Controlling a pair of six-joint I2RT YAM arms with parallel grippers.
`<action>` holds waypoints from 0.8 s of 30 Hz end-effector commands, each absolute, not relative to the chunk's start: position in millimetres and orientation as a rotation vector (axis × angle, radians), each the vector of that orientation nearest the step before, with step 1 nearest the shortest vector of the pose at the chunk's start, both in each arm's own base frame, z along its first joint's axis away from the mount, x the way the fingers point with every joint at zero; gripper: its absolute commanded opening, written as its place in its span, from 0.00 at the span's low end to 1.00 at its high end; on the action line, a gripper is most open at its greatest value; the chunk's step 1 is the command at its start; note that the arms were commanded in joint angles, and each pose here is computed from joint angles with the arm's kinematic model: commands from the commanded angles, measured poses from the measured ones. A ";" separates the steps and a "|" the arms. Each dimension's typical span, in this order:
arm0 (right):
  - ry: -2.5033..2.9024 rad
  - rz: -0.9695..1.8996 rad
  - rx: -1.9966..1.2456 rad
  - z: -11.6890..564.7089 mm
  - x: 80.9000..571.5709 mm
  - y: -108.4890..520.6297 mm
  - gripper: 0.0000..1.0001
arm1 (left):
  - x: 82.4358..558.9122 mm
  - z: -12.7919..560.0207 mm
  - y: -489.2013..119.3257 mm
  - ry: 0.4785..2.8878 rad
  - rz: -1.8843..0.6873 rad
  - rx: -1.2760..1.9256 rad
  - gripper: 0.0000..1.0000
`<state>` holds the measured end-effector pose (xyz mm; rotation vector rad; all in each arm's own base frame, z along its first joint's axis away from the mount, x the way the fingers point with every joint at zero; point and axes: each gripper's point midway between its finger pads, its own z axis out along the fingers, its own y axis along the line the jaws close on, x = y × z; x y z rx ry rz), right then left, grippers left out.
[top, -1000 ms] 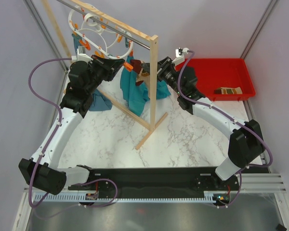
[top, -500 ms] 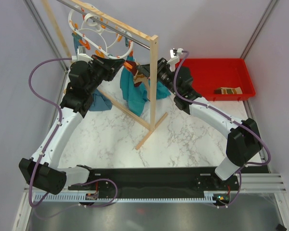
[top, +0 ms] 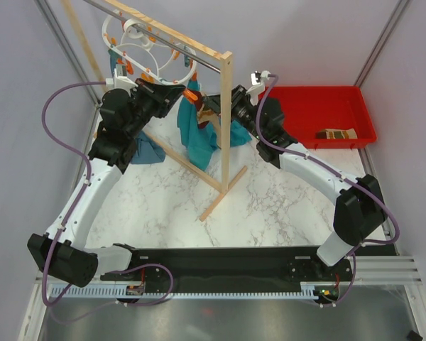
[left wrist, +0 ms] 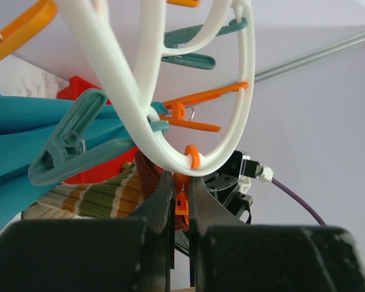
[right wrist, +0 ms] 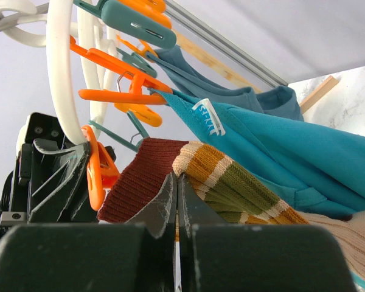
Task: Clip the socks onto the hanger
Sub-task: Clamp the sock onto the hanger.
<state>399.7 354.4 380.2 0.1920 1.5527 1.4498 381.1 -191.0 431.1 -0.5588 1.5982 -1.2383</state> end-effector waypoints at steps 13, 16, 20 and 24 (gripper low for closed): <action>1.396 1.496 0.152 444.3 380.5 342.2 0.00 | 375.5 446.5 -191.5 1.553 -1.167 -0.417 0.02; 1.422 1.472 0.145 444.1 381.9 343.9 0.00 | 376.8 444.5 -189.7 1.552 -1.138 -0.410 0.02; 1.444 1.456 0.122 443.5 380.2 352.0 0.00 | 380.3 442.6 -188.2 1.551 -1.088 -0.397 0.02; 1.393 1.472 0.124 452.2 373.7 349.0 0.00 | 382.4 437.5 -188.7 1.566 -1.039 -0.375 0.02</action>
